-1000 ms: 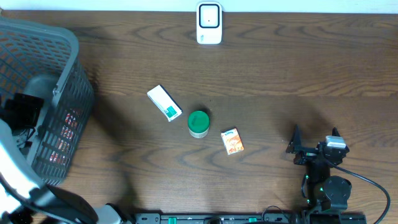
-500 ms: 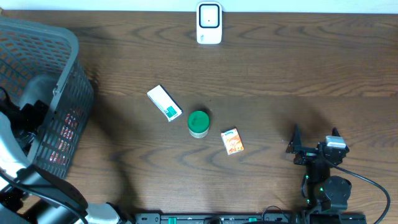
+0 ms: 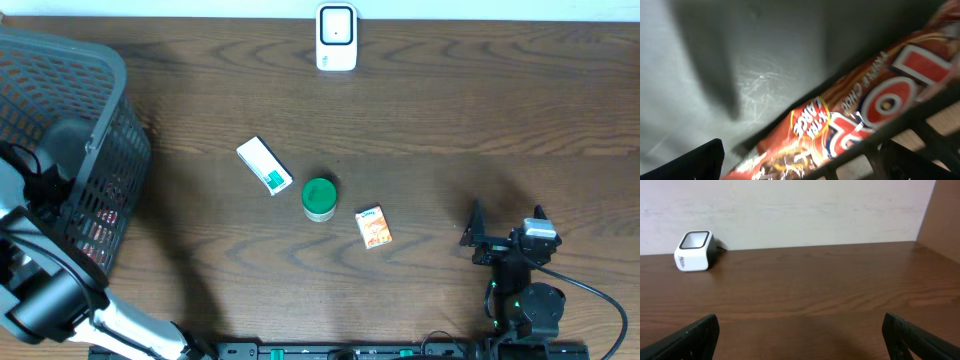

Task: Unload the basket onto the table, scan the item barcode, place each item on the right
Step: 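Reach the left gripper into the basket and grasp the TOP chocolate bar, then carry the chocolate bar out and drop it right of the tissue pack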

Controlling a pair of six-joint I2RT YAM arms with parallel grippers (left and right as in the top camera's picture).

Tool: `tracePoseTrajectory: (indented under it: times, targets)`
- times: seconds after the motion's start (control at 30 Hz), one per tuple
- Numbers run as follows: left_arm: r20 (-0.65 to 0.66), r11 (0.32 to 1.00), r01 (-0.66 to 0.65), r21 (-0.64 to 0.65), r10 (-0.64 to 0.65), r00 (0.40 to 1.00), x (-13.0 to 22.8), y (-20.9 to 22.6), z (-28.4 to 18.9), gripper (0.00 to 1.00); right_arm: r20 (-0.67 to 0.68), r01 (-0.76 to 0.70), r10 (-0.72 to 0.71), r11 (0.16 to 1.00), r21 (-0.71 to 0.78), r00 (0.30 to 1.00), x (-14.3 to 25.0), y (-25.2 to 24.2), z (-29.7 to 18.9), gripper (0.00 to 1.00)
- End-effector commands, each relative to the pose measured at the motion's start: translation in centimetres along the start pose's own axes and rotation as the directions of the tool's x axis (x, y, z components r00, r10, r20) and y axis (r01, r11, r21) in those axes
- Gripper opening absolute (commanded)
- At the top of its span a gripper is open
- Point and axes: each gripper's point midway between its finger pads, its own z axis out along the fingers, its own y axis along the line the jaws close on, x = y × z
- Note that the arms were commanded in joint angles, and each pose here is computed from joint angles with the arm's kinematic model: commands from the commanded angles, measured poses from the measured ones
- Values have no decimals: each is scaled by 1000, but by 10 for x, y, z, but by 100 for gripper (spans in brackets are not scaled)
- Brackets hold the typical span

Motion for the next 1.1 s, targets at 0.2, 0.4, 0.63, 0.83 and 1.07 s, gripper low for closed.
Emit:
tracePoseTrajectory:
  times: [0.2,0.4,0.63,0.83,1.07]
  targets:
    - [-113,989,82,-121,-96,989,9,26,32,98,1,9,-9,1000,2,1000,0,0,0,99]
    - [-17,826,328,-458,-377,926,23,81,13,98,1,9,-9,1000,2,1000,0,0,0,99]
    - [-7,873,342,-348,-367,930,10,65,22,61,1,9,-9,1000,2,1000,0,0,0,99]
    - [-29,878,340,-336,-371,928,16,62,27,29,1,9,-9,1000,2,1000,0,0,0,99]
    - [-64,877,331,-348,-374,925,23,61,19,19,1,9,-9,1000,1,1000,0,0,0,99]
